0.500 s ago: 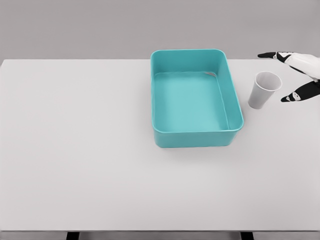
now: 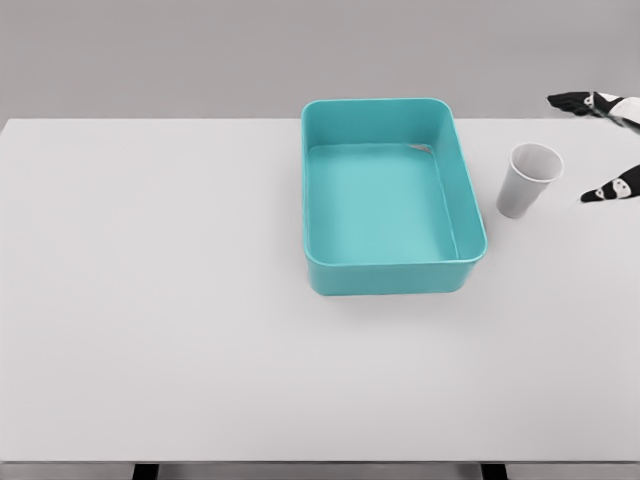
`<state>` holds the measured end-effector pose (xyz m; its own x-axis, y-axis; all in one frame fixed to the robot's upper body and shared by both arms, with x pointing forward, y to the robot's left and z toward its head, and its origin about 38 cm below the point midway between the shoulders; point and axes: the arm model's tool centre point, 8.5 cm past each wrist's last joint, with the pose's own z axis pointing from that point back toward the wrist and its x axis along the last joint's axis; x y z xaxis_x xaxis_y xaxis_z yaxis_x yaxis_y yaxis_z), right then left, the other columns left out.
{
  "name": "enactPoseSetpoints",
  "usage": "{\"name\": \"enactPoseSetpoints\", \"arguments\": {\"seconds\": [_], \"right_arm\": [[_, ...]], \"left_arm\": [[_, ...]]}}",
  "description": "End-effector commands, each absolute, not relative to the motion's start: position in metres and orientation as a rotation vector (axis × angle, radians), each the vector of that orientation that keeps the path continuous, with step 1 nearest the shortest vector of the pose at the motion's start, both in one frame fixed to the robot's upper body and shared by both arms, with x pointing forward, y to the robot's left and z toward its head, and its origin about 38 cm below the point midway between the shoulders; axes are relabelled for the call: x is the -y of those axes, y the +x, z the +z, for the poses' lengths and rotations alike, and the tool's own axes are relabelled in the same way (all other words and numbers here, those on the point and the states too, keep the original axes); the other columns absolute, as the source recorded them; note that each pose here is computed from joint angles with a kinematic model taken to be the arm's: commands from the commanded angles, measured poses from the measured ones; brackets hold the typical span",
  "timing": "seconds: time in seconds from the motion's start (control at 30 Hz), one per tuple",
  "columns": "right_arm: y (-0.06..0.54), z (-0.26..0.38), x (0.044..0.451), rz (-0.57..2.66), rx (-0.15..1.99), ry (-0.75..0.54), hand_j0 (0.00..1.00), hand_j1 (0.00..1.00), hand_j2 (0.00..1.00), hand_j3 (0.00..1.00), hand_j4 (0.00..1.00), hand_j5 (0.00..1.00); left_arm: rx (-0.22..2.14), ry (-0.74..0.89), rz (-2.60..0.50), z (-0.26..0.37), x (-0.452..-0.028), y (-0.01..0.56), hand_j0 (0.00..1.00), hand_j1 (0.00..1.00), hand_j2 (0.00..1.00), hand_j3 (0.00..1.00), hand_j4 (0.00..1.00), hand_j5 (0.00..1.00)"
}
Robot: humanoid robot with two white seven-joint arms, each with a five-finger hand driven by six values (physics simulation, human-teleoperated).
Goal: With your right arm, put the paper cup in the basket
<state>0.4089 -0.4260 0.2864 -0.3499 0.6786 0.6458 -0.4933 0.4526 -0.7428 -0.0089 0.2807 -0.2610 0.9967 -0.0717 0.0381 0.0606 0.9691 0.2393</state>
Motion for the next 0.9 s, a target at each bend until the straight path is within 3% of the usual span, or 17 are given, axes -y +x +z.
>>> {"name": "enactPoseSetpoints", "arguments": {"seconds": [0.0, 0.1, 0.2, 0.5, 0.87], "right_arm": [[0.411, 0.281, 0.458, 1.059, 1.559, -0.110, 1.00, 1.00, 1.00, 1.00, 1.00, 1.00], [0.417, 0.255, 0.488, 0.867, 1.555, -0.068, 1.00, 1.00, 1.00, 1.00, 1.00, 1.00], [0.420, 0.235, 0.488, 0.826, 1.532, -0.044, 1.00, 1.00, 1.00, 1.00, 1.00, 1.00], [0.428, 0.189, 0.465, 0.791, 1.491, 0.036, 1.00, 1.00, 1.00, 1.00, 1.00, 1.00], [0.437, 0.172, 0.453, 0.809, 1.472, 0.025, 1.00, 1.00, 1.00, 1.00, 1.00, 1.00]], "left_arm": [[0.047, 0.240, -0.067, -0.261, -0.281, -0.009, 1.00, 1.00, 1.00, 1.00, 1.00, 1.00], [0.045, 0.240, -0.067, -0.261, -0.281, -0.010, 1.00, 1.00, 1.00, 1.00, 1.00, 1.00], [0.047, 0.240, -0.067, -0.261, -0.281, -0.009, 1.00, 1.00, 1.00, 1.00, 1.00, 1.00], [0.047, 0.240, -0.067, -0.261, -0.281, -0.009, 1.00, 1.00, 1.00, 1.00, 1.00, 1.00], [0.047, 0.240, -0.068, -0.261, -0.281, -0.009, 1.00, 1.00, 1.00, 1.00, 1.00, 1.00]]}}
